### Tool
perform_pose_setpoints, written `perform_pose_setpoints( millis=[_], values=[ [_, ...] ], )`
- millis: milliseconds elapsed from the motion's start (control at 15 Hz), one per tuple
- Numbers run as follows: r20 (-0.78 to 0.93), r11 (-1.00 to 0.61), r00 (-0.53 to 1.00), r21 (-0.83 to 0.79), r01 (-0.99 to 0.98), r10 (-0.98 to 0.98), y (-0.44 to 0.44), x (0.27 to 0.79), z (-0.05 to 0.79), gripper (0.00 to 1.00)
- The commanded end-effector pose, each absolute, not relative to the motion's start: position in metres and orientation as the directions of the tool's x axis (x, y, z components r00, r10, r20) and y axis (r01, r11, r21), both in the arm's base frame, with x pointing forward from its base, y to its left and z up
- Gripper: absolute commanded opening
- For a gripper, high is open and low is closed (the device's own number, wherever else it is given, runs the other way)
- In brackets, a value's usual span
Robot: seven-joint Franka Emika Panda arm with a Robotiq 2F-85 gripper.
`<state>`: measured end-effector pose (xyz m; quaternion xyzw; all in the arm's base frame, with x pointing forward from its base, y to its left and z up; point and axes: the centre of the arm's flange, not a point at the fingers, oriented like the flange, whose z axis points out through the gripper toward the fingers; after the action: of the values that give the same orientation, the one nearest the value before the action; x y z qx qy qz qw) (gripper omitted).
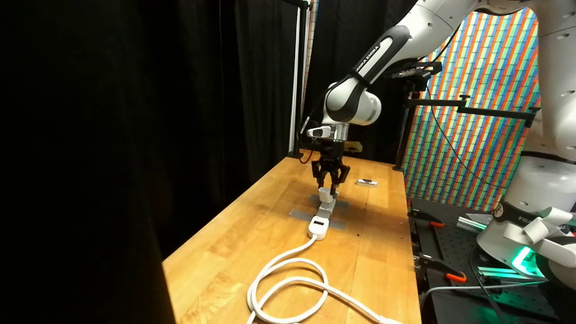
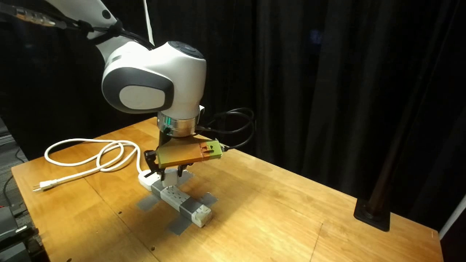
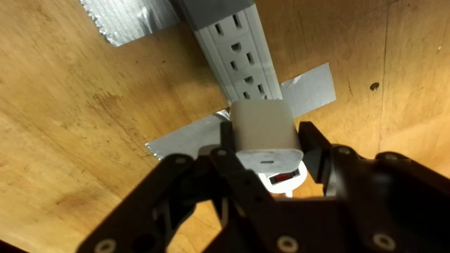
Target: Pick up the charger head and put it on the adapter
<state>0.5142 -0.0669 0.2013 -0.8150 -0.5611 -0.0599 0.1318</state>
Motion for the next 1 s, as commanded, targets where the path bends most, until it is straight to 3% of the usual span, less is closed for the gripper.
perform_pose_setpoints(
  millis=[0, 600, 933],
  values=[
    [0.286, -0.334, 0.355, -0.120, 0.935, 0.890, -0.069, 0.510, 0.199, 0.23],
    [0.320, -0.305, 0.334, -0.138, 0.942, 0.886, -0.081, 0.509, 0.185, 0.23],
    [0.347, -0.217, 0.250, -0.131, 0.967, 0.904, -0.088, 0.511, 0.177, 0.23]
  ],
)
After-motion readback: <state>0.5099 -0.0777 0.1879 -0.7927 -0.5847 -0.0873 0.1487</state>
